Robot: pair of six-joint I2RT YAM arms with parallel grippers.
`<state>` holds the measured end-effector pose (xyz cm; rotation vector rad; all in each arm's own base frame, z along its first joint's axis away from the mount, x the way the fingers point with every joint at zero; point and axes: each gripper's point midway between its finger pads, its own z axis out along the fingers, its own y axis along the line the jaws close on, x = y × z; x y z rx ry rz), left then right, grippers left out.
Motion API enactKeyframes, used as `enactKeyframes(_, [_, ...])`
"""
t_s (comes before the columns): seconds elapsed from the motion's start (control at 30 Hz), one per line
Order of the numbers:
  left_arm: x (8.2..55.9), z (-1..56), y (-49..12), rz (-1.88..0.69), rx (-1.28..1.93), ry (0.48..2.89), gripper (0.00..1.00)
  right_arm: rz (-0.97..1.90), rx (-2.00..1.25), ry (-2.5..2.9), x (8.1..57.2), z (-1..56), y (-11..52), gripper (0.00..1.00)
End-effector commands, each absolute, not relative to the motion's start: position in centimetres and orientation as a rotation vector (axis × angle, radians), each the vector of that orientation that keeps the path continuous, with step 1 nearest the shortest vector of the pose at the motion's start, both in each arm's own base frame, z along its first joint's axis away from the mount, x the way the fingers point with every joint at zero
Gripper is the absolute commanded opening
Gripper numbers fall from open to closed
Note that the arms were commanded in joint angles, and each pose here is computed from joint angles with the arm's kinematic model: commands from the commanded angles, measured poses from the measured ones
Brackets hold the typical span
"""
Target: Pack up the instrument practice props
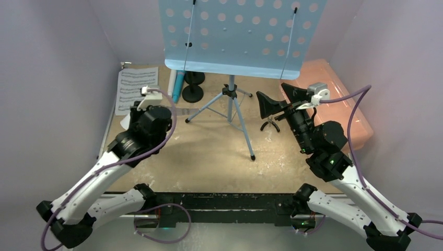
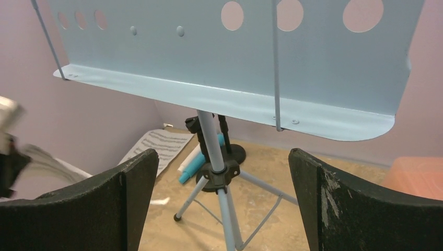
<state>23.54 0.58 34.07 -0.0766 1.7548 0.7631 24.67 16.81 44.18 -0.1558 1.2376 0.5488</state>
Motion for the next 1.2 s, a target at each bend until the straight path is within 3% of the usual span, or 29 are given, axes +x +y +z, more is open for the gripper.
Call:
enactKeyframes(0.0, [25.7,26.2,1.8,0.818,-0.007,1.945,0.00,0.600,-0.159,1.178,23.8,45.6,16.9,0.98])
enactKeyframes(0.27, [28.2,24.4,2.9,0.787,-0.103,2.020,0.00,0.637,-0.224,1.179,23.6,45.4,18.4,0.98])
enactKeyframes(0.4, [30.8,21.7,4.4,0.630,-0.226,2.089,0.00,0.676,-0.250,1.171,23.1,45.4,19.0,0.98])
enactKeyframes(0.53, [33.2,20.0,7.0,0.316,-0.421,2.087,0.00,0.763,-0.308,1.159,22.1,44.8,20.4,0.98])
enactKeyframes(0.77, [37.3,21.4,8.0,-0.053,-0.554,1.980,0.00,0.870,-0.365,1.230,22.0,40.8,23.0,0.98])
enactKeyframes(1.17, [46.0,20.6,10.9,-0.348,-0.693,1.915,0.00,0.969,-0.394,1.310,22.3,31.3,25.4,0.98])
